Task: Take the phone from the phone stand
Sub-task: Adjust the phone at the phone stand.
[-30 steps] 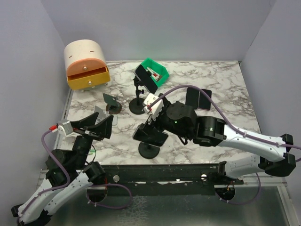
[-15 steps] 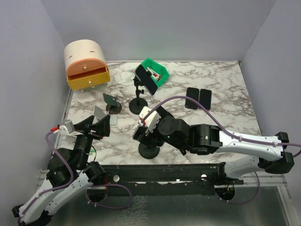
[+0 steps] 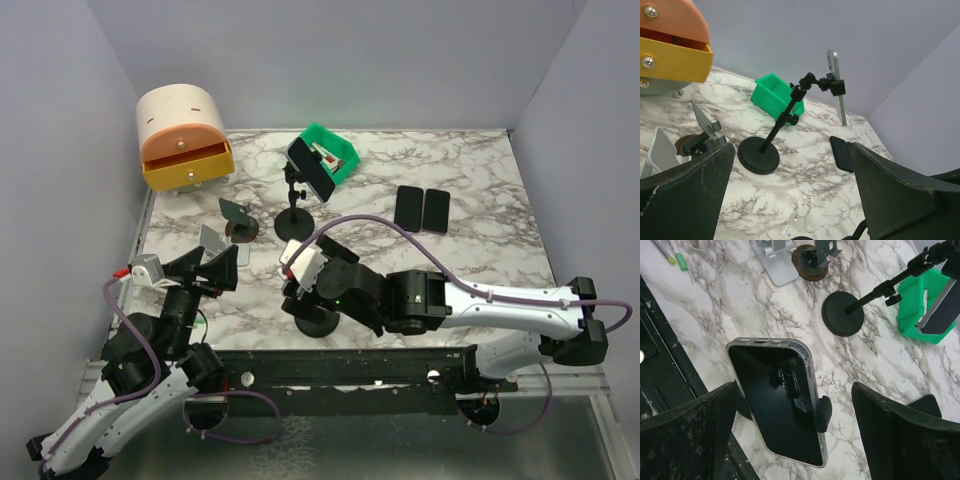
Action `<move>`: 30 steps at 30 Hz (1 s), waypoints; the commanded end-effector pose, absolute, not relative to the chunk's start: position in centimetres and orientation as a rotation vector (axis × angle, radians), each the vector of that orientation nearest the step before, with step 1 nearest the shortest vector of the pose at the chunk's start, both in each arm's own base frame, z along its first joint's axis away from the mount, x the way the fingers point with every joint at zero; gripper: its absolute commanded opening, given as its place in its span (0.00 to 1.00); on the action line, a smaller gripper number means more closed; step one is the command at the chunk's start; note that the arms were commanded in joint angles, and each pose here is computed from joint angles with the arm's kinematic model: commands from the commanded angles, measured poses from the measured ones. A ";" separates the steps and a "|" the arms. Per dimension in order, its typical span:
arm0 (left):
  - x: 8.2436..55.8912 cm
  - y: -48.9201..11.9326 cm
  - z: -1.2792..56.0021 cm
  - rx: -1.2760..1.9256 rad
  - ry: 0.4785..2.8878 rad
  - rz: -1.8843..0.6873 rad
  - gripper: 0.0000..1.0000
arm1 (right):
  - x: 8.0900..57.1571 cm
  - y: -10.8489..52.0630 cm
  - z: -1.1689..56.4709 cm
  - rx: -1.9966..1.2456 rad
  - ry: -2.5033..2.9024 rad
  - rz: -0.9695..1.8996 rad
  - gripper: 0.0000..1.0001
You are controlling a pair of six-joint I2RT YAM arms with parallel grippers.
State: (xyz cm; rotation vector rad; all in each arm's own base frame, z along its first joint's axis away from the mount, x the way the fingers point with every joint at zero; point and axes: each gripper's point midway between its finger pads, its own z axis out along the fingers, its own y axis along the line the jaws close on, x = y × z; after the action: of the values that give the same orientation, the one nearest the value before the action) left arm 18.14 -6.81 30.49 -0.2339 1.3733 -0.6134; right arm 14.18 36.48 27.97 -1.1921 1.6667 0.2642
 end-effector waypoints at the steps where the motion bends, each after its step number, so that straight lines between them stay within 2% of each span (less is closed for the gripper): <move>1: 18.1 -7.4 30.0 -0.204 1.385 -0.625 0.99 | 14.4 36.5 27.6 -1.181 1.682 0.196 1.00; 8: 16.7 -10.2 31.2 -0.040 1.365 -0.750 0.98 | 13.6 33.6 32.2 -0.941 1.617 0.481 1.00; 17: 12.2 -17.3 30.8 0.226 1.412 -1.162 0.96 | 12.4 29.6 30.5 -0.726 1.617 0.829 0.99; 22: 11.5 -19.7 29.6 0.250 1.416 -1.307 0.90 | 11.9 29.0 27.8 -0.729 1.644 0.848 0.97; 30: 12.8 -21.4 28.6 0.242 1.465 -1.310 0.74 | 12.8 29.2 24.8 -0.731 1.687 0.772 0.91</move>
State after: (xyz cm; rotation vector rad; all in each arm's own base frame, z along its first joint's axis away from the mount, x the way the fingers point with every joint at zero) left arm 13.28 -20.51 26.73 0.2291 1.5216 -1.2291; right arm 12.51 28.68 24.87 -0.7672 1.6980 0.7516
